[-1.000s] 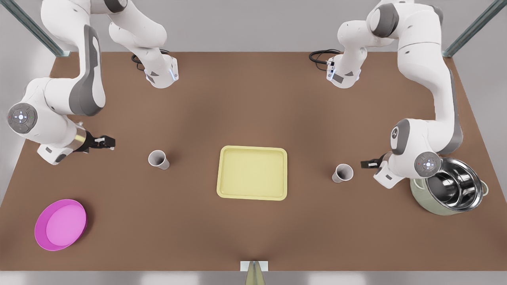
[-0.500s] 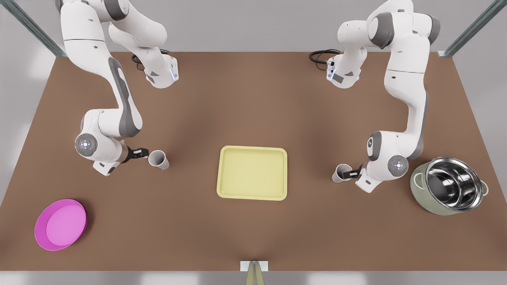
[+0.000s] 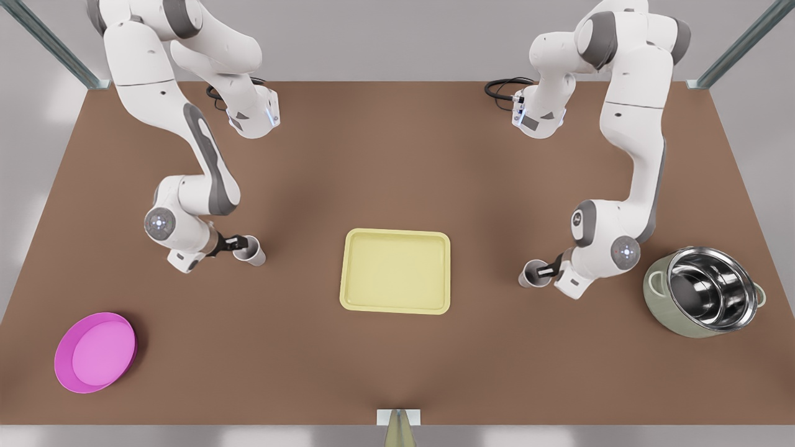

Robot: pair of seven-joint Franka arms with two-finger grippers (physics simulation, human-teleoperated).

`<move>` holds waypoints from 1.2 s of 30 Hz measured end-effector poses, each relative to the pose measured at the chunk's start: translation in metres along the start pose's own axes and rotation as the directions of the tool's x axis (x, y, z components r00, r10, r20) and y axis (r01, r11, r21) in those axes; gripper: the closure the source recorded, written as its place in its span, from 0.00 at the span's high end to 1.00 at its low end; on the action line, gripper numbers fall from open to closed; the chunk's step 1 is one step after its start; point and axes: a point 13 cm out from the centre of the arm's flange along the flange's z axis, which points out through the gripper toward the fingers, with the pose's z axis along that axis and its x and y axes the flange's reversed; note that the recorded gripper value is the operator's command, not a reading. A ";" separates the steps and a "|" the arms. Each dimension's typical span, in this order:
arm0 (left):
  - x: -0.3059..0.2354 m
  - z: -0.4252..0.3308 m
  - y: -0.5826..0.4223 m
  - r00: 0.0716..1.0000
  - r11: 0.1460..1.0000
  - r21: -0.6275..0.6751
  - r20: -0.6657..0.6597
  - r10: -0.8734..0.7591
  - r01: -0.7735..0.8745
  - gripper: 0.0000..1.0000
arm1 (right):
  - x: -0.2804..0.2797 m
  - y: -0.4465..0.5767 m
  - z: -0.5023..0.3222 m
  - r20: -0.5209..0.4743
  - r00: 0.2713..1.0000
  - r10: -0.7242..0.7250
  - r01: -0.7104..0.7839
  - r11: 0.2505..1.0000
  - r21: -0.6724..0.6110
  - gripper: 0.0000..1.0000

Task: Use both arms to respectively pick up the white IKEA cups from the middle-left and middle-right positions, then place the white IKEA cups onto the middle-middle tray, ensuring that the cups remain upright and do not tip over

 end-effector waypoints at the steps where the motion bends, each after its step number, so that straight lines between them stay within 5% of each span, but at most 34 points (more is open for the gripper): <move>1: 0.003 -0.017 -0.018 0.999 1.000 0.005 0.023 0.023 -0.023 0.21 | 0.000 0.000 0.005 0.000 1.000 0.001 -0.001 1.000 -0.001 1.00; 6: 0.052 -0.027 -0.198 0.967 0.971 -0.025 0.082 0.240 -0.238 0.21 | 0.016 0.001 0.037 -0.010 1.000 0.004 -0.004 1.000 -0.003 1.00; 7: 0.059 -0.022 -0.214 0.967 0.970 -0.028 0.081 0.241 -0.240 0.21 | 0.018 0.002 0.041 -0.006 1.000 0.003 -0.003 1.000 -0.002 0.91; 8: 0.064 -0.012 -0.224 0.970 0.973 -0.033 0.073 0.232 -0.230 0.21 | 0.017 0.002 0.042 0.003 1.000 0.002 -0.002 1.000 -0.001 0.63; 10: 0.069 0.009 -0.235 0.977 0.979 -0.029 0.064 0.201 -0.200 0.21 | 0.013 0.004 0.043 0.019 1.000 -0.002 0.002 1.000 -0.002 0.45; 17: 0.092 0.052 -0.278 0.993 0.994 -0.005 0.045 0.107 -0.107 0.21 | -0.015 0.016 0.033 0.078 0.996 -0.038 0.038 0.999 0.004 0.21; 21: 0.099 0.080 -0.278 0.999 0.999 -0.015 0.017 0.040 -0.040 0.21 | -0.038 0.025 0.016 0.114 0.992 -0.060 0.059 0.998 0.012 0.21; 22: 0.100 0.083 -0.278 1.000 1.000 -0.016 0.014 0.025 -0.025 0.30 | -0.048 0.030 0.005 0.131 0.989 -0.070 0.069 0.998 0.015 0.21; 23: 0.100 0.085 -0.278 1.000 1.000 -0.015 0.013 0.010 -0.010 0.54 | -0.065 0.038 -0.011 0.156 0.984 -0.086 0.084 0.996 0.020 0.21; 24: 0.100 0.086 -0.278 1.000 1.000 -0.014 0.013 -0.004 0.004 0.91 | -0.085 0.046 -0.030 0.184 0.978 -0.101 0.098 0.995 0.024 0.21; 25: 0.100 0.086 -0.279 1.000 1.000 -0.011 0.013 -0.017 0.017 1.00 | -0.103 0.061 -0.048 0.206 0.971 -0.123 0.120 0.992 0.029 0.21; 33: 0.095 0.028 -0.283 0.996 0.996 0.028 0.037 -0.081 0.080 1.00 | -0.148 0.239 -0.059 0.207 0.934 -0.292 0.294 0.956 0.023 0.21; 36: 0.069 -0.099 -0.273 0.986 0.989 0.076 0.100 -0.133 0.126 1.00 | -0.146 0.306 -0.051 0.197 0.926 -0.323 0.326 0.945 0.018 0.21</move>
